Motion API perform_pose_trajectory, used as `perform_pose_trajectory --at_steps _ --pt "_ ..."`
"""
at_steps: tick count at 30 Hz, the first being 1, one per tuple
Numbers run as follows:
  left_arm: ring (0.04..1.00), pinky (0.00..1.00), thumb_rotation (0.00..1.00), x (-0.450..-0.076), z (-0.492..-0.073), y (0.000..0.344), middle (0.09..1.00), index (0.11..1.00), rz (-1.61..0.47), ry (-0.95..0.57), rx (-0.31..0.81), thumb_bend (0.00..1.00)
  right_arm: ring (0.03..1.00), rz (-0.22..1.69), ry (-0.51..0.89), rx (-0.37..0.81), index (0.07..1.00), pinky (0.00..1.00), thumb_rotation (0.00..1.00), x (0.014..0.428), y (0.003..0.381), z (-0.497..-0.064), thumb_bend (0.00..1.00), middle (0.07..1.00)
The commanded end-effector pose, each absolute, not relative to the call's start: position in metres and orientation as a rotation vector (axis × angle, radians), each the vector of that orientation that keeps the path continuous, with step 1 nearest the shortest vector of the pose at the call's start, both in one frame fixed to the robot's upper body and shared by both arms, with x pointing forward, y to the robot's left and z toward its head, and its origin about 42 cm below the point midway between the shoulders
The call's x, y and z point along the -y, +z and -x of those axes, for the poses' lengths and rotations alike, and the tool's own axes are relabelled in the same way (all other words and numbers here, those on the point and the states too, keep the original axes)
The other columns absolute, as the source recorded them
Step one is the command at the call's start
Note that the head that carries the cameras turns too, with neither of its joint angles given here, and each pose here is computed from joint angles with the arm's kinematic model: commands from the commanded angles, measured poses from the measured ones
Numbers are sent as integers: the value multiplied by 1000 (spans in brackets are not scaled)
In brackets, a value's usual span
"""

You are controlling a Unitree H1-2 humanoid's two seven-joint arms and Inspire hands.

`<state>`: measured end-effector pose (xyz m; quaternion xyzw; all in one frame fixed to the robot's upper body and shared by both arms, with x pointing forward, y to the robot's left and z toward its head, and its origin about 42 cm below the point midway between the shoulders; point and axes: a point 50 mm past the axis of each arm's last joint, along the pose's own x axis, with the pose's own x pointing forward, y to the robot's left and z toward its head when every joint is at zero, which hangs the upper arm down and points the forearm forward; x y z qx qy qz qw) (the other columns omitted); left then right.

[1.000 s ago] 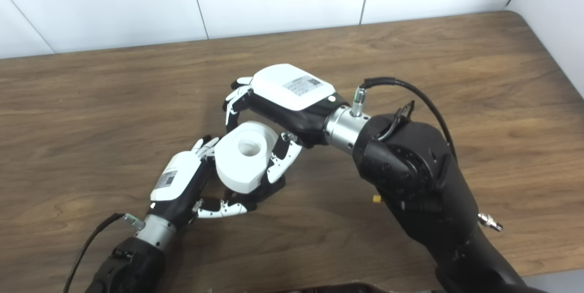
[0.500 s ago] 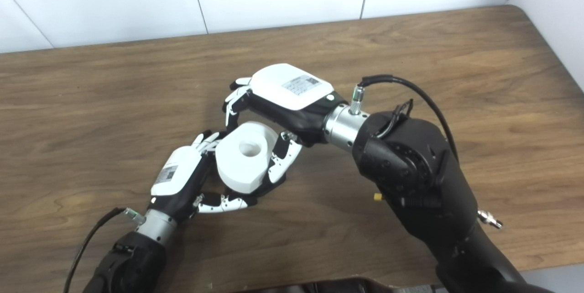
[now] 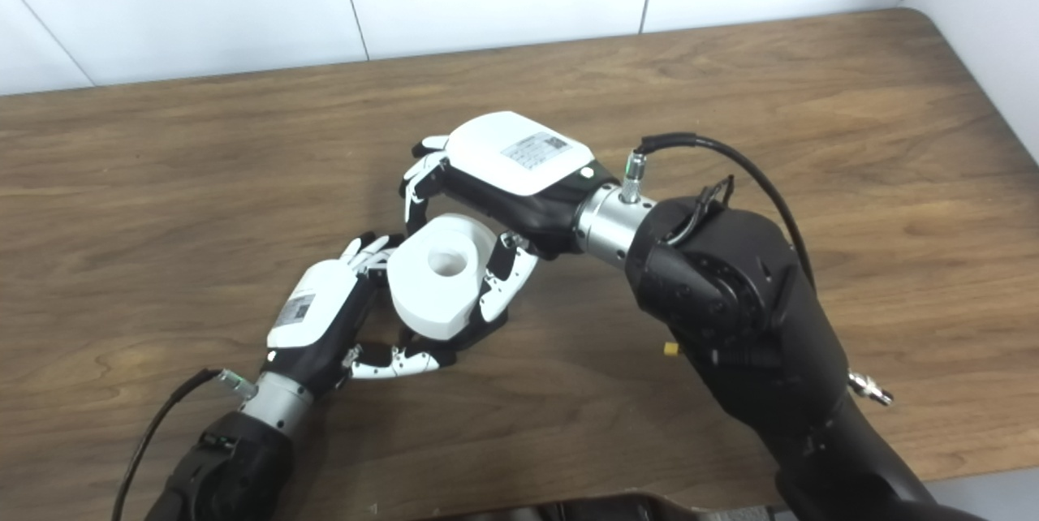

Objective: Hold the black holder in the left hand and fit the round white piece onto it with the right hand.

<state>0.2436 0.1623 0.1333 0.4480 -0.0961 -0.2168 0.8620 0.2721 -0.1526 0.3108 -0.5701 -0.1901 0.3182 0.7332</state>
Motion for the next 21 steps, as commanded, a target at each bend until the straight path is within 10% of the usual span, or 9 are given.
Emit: perform_pose_trajectory --at_steps 1,21 --pt "925 1000 56 -165 -242 133 826 485 -964 -490 183 524 921 1254 666 482 483 817 142 151 322 -272 525 801" --pt "901 1000 55 -165 -242 136 826 485 -961 -502 169 524 925 1267 691 467 483 795 139 151 316 -273 525 806"
